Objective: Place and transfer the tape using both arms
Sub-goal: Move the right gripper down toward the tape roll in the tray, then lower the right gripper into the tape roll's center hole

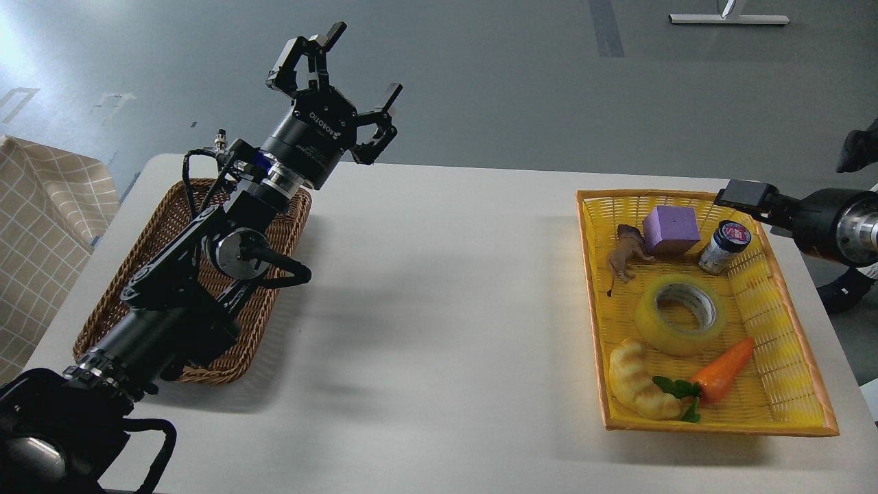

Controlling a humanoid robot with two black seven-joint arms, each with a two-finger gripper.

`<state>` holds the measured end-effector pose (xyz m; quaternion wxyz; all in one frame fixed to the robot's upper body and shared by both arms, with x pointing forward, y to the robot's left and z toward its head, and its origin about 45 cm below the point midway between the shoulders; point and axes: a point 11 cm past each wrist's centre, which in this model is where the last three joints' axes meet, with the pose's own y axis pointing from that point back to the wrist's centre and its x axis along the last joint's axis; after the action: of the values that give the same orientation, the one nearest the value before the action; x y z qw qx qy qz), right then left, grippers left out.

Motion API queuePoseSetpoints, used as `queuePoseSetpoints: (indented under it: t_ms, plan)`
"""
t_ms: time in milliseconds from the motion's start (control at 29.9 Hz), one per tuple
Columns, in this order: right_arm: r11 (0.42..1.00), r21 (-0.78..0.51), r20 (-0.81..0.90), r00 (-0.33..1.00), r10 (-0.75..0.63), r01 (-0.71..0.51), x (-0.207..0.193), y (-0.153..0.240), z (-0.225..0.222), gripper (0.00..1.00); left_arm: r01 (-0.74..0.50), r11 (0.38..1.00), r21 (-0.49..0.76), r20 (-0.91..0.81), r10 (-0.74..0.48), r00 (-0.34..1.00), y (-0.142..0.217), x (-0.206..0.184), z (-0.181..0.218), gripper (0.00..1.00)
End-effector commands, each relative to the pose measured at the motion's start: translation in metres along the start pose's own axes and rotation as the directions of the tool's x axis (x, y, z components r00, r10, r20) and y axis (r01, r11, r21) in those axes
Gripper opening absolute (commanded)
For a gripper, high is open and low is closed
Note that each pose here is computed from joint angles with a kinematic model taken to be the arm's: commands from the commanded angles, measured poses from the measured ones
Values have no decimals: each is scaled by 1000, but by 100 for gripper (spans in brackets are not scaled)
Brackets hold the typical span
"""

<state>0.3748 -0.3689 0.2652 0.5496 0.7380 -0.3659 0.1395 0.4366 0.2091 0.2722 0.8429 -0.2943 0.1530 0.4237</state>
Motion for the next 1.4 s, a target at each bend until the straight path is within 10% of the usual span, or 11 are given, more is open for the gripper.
queuePoseSetpoints:
  t_ms: [0,1369]
  plan:
    - [999,-34,-16,1000,-15,14,-4,1,10,100,0,1000,-4,0,0,1000,0,0,1,100]
    - [990,-115,-177,979,-97,77,-46,-13,20,94,7,1000,-9,0,-7,1000,-2,-2,3,100]
